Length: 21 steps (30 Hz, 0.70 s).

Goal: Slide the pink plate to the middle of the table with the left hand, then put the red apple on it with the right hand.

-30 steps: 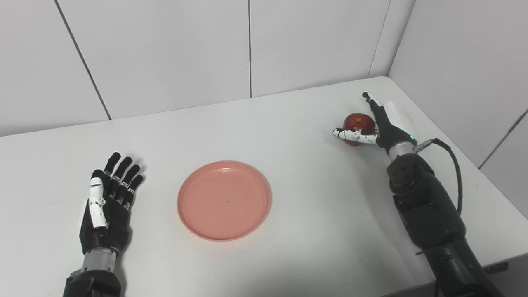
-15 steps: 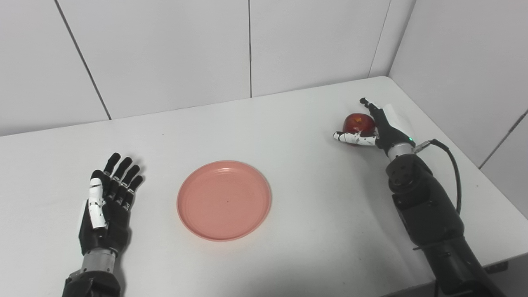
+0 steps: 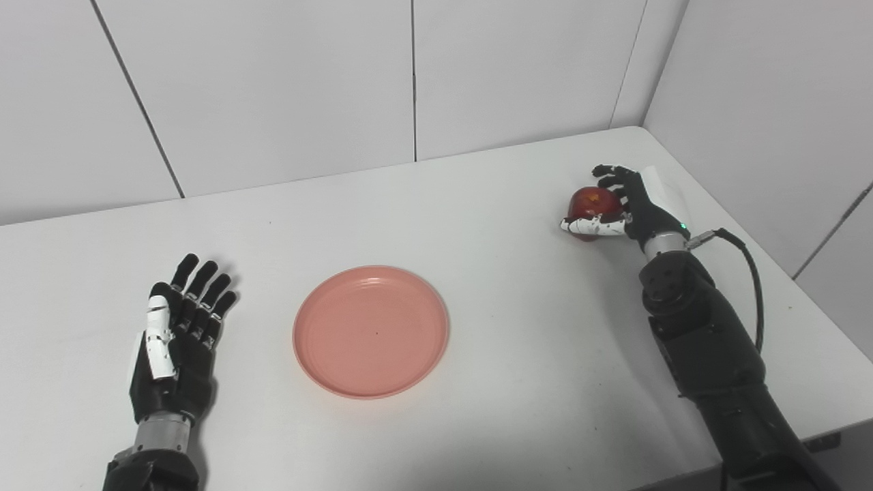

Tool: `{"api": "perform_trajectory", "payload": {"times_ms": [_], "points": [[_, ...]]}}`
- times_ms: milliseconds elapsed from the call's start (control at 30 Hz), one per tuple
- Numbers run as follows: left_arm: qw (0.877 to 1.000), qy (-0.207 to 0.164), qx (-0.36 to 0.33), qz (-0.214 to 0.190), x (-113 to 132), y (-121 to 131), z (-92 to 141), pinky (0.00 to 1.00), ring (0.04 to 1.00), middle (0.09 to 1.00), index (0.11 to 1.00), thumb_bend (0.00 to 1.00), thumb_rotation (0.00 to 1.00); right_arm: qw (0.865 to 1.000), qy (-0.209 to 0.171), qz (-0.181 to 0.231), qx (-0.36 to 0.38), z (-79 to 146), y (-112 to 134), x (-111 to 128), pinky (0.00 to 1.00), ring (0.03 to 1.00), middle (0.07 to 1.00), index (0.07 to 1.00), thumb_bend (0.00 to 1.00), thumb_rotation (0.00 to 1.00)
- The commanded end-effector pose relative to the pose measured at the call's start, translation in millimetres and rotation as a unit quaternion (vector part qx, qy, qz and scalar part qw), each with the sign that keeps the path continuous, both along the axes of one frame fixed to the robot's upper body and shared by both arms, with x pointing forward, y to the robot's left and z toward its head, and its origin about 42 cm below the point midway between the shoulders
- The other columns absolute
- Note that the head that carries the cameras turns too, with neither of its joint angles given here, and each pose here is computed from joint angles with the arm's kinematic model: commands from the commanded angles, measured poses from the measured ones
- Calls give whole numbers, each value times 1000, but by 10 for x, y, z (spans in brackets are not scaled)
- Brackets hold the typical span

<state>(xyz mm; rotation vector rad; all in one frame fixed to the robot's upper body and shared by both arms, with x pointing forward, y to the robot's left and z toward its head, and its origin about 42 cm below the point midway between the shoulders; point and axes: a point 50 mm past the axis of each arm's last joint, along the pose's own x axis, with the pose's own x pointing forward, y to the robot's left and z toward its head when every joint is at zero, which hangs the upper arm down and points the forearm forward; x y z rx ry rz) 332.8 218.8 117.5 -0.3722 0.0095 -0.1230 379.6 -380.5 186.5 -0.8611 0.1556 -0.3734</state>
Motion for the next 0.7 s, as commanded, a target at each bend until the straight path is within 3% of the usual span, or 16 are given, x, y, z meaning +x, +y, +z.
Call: {"api": "perform_trajectory", "payload": {"times_ms": [0,67,100,167,667], "points": [[999,31,5,4,-43,36,-92,894,882,893,880,365,1000,997,-73,10,-14,264,-13,149,510,583,632,637,762,115],[1000,30,5,4,-46,33,-85,893,881,893,880,364,1000,996,-81,12,-18,240,-14,181,498,569,620,622,752,103],[1000,29,5,3,-48,33,-80,894,883,894,882,363,1000,996,-84,13,-19,229,-12,196,476,548,595,557,638,120],[1000,26,4,0,-50,38,-76,898,886,896,884,362,1000,996,-85,13,-26,201,-10,239,453,525,567,503,544,133],[1000,25,7,-2,-53,47,-83,897,889,902,889,374,1000,996,-79,8,-29,136,29,308,415,499,550,488,516,130]]}}
